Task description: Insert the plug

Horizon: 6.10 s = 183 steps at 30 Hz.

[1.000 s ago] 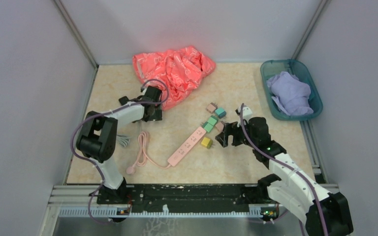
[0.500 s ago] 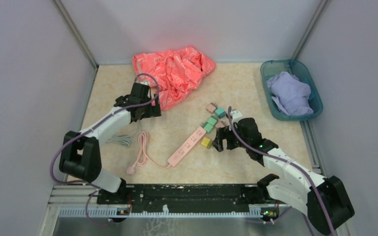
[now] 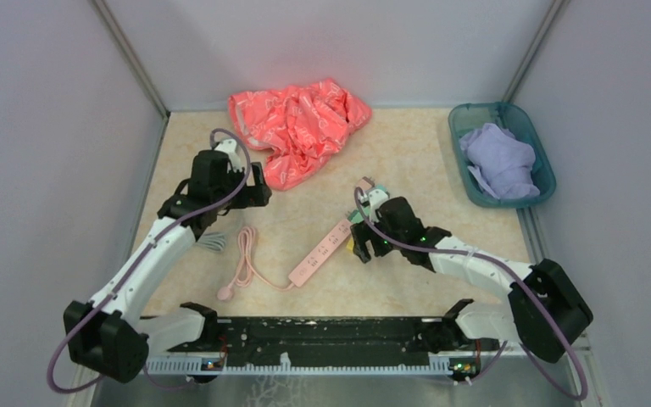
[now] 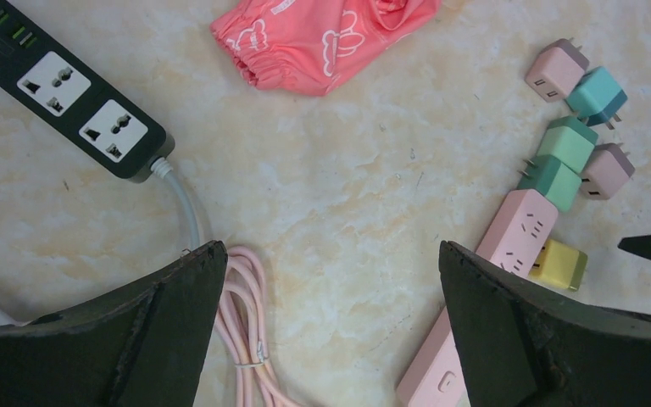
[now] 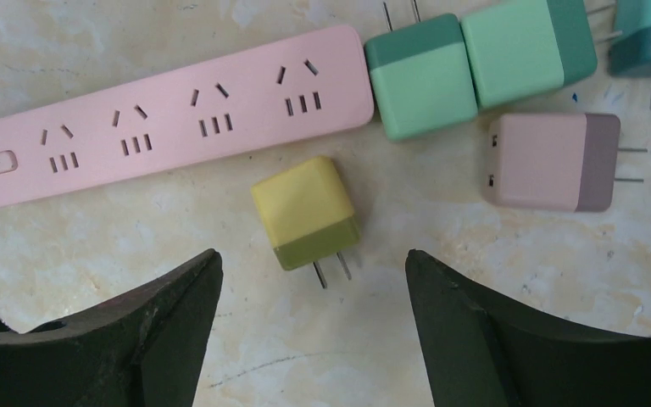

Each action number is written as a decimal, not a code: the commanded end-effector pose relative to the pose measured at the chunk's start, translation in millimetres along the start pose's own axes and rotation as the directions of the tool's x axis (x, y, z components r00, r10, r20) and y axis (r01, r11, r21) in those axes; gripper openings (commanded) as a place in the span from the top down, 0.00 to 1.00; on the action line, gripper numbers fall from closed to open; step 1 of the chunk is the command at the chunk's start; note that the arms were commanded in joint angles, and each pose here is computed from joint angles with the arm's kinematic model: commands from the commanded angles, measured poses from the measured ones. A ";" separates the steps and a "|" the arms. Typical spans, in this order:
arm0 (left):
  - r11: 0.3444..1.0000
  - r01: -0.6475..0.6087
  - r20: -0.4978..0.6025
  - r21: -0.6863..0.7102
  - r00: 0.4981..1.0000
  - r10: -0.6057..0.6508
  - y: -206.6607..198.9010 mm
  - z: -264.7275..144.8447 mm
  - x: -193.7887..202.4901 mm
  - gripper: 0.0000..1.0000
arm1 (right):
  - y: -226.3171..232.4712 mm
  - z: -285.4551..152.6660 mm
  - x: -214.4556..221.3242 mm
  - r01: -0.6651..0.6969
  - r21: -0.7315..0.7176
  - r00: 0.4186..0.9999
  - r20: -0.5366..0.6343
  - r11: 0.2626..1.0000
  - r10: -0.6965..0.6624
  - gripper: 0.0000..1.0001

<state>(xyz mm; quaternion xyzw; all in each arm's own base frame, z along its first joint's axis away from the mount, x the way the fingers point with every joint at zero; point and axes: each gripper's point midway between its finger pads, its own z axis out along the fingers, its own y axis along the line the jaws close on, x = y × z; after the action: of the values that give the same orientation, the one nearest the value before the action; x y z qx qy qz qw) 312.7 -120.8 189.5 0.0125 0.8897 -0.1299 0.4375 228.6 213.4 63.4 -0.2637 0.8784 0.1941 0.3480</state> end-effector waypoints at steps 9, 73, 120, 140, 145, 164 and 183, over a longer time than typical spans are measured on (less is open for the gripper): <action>0.986 -0.127 0.206 0.108 0.973 0.103 -7.9 -40.4 -8.4 0.00 | 15.8 26.8 -17.0 0.156 -0.012 0.985 -0.072 0.988 -0.156 0.28; 0.621 0.265 -0.379 0.738 0.924 0.056 -167.5 -25.8 88.2 0.11 | 101.7 -31.5 -83.2 0.577 -0.088 0.719 0.527 0.812 -0.453 0.73; 0.862 -0.007 -0.237 0.507 0.960 0.147 -158.1 25.0 86.8 0.98 | 67.1 -24.3 -65.6 -0.017 -0.174 0.902 0.421 0.985 0.090 0.23; 0.869 -0.181 -0.153 0.460 0.948 0.278 -179.3 47.8 78.6 1.00 | 21.2 3.0 -41.7 -0.670 -0.259 0.617 0.327 0.695 0.716 0.36; 0.860 -0.205 -0.158 0.467 0.938 0.309 -189.2 53.7 84.5 1.00 | 19.7 14.4 -34.7 -0.719 -0.271 0.569 0.298 0.640 0.766 0.45; 0.859 -0.229 -0.194 0.458 0.917 0.348 -193.4 68.7 100.0 1.00 | 27.0 55.3 -15.9 -0.798 -0.323 0.469 0.197 0.508 0.861 0.62; 0.865 -0.247 -0.194 0.436 0.913 0.359 -192.0 78.1 100.8 1.00 | 10.6 80.7 15.9 -0.823 -0.127 0.529 0.186 0.554 0.828 0.77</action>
<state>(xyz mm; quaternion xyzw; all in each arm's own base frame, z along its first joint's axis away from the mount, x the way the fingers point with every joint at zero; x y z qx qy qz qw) 276.7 -325.5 97.6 0.2531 0.8893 -0.2356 0.2993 253.6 272.3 29.3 0.2113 0.8131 0.4441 0.3113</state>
